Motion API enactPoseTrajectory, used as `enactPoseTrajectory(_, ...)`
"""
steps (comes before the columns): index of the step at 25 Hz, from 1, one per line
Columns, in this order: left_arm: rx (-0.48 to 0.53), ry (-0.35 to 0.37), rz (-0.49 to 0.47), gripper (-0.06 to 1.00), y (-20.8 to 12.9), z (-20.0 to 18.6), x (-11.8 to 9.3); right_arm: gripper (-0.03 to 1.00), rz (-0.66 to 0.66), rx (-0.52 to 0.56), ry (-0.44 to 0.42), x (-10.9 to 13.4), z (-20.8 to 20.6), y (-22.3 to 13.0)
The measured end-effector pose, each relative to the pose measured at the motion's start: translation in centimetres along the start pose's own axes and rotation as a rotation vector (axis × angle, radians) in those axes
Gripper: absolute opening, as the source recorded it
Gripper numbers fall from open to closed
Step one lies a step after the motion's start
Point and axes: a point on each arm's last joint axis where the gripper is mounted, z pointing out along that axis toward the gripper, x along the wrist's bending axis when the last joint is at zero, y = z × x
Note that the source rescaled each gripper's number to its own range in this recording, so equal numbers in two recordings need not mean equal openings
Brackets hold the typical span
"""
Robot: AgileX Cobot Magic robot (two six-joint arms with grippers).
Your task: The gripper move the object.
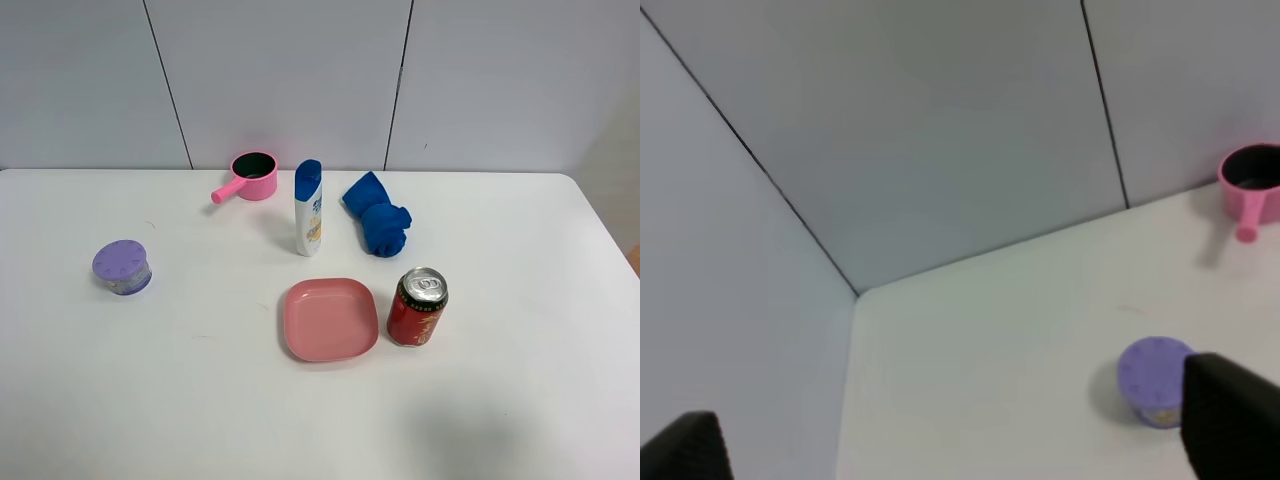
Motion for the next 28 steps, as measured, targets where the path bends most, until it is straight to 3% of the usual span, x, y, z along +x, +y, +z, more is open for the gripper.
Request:
enactPoseTrajectory(5,-0.044,-0.011,-0.112,1.00,-4.9,-1.9,-1.1,1.00,0.000,0.000,0.000,0.0,0.0,0.0)
enactPoseTrajectory(11,0.027,-0.049,-0.214,1.00,-9.6,0.0,-3.1,1.00,0.000,-0.002,0.000,0.0,0.0,0.0)
enactPoseTrajectory(15,0.027,-0.075,-0.256,1.00,-11.1,2.3,-4.3,1.00,0.000,-0.002,0.000,0.0,0.0,0.0)
enactPoseTrajectory(21,0.169,-0.102,-0.282,1.00,-14.3,6.3,-6.3,1.00,0.000,-0.002,0.000,0.0,0.0,0.0)
enactPoseTrajectory(28,0.201,-0.106,-0.314,1.00,-15.0,6.9,-6.6,1.00,0.000,-0.002,0.000,0.0,0.0,0.0)
